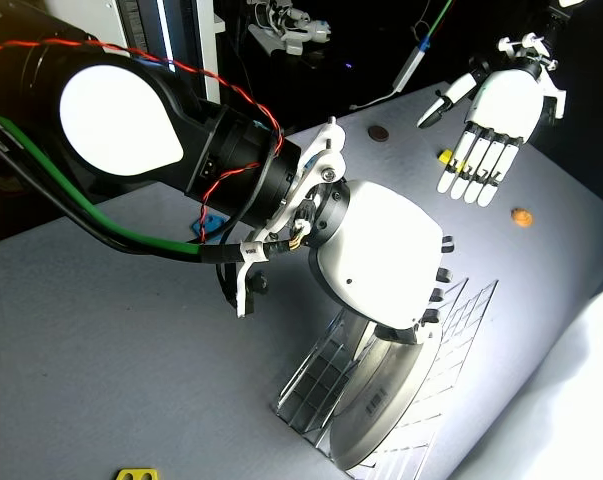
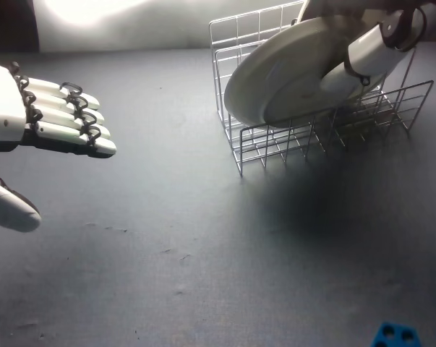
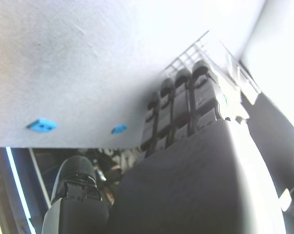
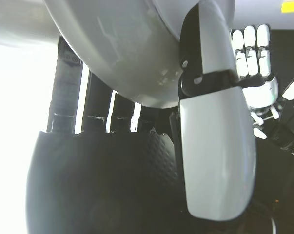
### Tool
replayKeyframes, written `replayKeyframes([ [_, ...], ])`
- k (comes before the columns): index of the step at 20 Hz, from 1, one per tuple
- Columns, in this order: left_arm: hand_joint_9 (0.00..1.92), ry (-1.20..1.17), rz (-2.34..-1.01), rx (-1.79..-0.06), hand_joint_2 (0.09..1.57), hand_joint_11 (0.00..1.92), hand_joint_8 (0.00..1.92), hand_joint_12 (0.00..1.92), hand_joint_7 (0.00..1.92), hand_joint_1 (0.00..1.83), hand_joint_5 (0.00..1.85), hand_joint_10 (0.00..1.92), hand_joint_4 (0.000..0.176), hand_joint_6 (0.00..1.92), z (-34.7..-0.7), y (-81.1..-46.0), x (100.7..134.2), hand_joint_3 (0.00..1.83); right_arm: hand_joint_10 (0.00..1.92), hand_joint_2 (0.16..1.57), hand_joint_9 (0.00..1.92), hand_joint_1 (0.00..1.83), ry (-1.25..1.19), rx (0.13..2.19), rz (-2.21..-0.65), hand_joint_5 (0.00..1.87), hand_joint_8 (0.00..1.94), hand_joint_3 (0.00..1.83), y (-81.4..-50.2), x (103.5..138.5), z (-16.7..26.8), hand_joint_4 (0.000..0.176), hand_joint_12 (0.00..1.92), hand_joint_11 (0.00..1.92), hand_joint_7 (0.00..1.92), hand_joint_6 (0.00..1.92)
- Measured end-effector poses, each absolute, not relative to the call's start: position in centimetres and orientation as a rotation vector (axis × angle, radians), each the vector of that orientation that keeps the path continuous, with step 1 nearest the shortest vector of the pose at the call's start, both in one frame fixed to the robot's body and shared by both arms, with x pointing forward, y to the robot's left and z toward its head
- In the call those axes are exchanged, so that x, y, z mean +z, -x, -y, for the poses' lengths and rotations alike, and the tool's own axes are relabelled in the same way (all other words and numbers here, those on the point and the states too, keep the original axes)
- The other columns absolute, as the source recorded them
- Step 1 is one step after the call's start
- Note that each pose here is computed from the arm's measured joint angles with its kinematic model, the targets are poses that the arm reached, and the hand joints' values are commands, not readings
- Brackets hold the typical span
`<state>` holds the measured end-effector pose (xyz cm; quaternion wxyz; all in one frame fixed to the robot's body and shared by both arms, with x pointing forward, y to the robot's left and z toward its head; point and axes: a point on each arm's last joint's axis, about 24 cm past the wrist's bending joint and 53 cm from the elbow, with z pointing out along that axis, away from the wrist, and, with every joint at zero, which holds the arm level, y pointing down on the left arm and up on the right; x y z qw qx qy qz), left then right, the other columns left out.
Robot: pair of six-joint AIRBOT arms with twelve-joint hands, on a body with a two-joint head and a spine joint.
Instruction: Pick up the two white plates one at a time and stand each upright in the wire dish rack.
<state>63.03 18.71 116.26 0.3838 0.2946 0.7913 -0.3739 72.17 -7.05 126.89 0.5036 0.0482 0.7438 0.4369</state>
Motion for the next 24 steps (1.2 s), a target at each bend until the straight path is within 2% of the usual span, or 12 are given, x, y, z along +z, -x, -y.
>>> replayKeyframes([
  [6, 0.07, -0.755, -2.017, -0.956, 1.13, 0.0, 0.01, 0.0, 0.12, 0.0, 0.12, 0.01, 0.0, 0.01, -18.6, -62.9, 116.2, 0.0, 0.0, 1.11, 1.17, 1.22, -0.076, 1.04, -1.809, 1.01, 0.9, 0.0, -71.9, 125.6, 6.7, 0.019, 0.94, 0.73, 1.0, 0.99],
  [12, 0.07, -0.758, -2.017, -0.958, 1.13, 0.0, 0.0, 0.0, 0.12, 0.0, 0.11, 0.0, 0.0, 0.0, -18.5, -62.8, 116.2, 0.0, 0.01, 1.1, 1.19, 1.22, -0.045, 1.023, -1.816, 1.01, 0.86, 0.0, -71.9, 124.9, 6.4, 0.029, 0.94, 0.74, 1.04, 0.97],
  [15, 0.07, -0.757, -2.017, -0.959, 1.12, 0.0, 0.01, 0.0, 0.13, 0.0, 0.12, 0.01, 0.0, 0.01, -18.5, -62.8, 116.2, 0.0, 0.0, 1.12, 1.17, 1.21, -0.046, 1.022, -1.816, 0.98, 0.93, 0.0, -72.1, 124.9, 6.3, 0.029, 0.94, 0.71, 0.99, 1.02],
  [17, 0.06, -0.758, -2.017, -0.958, 1.12, 0.0, 0.0, 0.0, 0.11, 0.0, 0.1, 0.0, 0.0, 0.0, -18.5, -62.9, 116.2, 0.0, 0.0, 1.12, 1.16, 1.21, -0.048, 1.019, -1.817, 0.98, 0.94, 0.0, -72.3, 124.8, 6.3, 0.026, 0.94, 0.71, 0.98, 1.03],
  [18, 0.06, -0.759, -2.016, -0.959, 1.12, 0.0, 0.0, 0.0, 0.1, 0.0, 0.1, 0.0, 0.0, 0.0, -18.4, -62.8, 116.2, 0.0, 0.01, 1.11, 1.18, 1.22, -0.047, 1.021, -1.815, 0.99, 0.91, 0.0, -72.3, 124.8, 6.3, 0.031, 0.95, 0.71, 1.01, 1.0],
  [21, 0.06, -0.767, -2.016, -0.968, 1.12, 0.0, 0.0, 0.0, 0.11, 0.0, 0.1, 0.0, 0.0, 0.0, -18.1, -62.6, 116.2, 0.0, 0.01, 1.14, 1.09, 1.2, -0.045, 1.022, -1.816, 0.94, 1.02, 0.0, -72.3, 124.7, 6.2, 0.026, 0.99, 0.62, 0.92, 1.1],
  [22, 0.07, -0.767, -2.016, -0.966, 1.12, 0.0, 0.0, 0.0, 0.11, 0.0, 0.11, 0.0, 0.0, 0.0, -18.1, -62.6, 116.2, 0.0, 0.0, 1.15, 1.04, 1.15, -0.042, 1.02, -1.816, 0.92, 0.48, 0.0, -72.3, 124.7, 6.2, 0.0, 0.98, 0.57, 0.91, 1.08],
  [24, 0.07, -0.769, -2.017, -0.964, 1.12, 0.0, 0.0, 0.0, 0.11, 0.0, 0.11, 0.0, 0.0, 0.0, -18.2, -62.6, 116.1, 0.0, 0.0, 1.15, 1.04, 1.15, -0.038, 1.024, -1.816, 0.92, 0.48, 0.0, -72.2, 124.5, 6.1, 0.0, 0.98, 0.57, 0.91, 1.08],
])
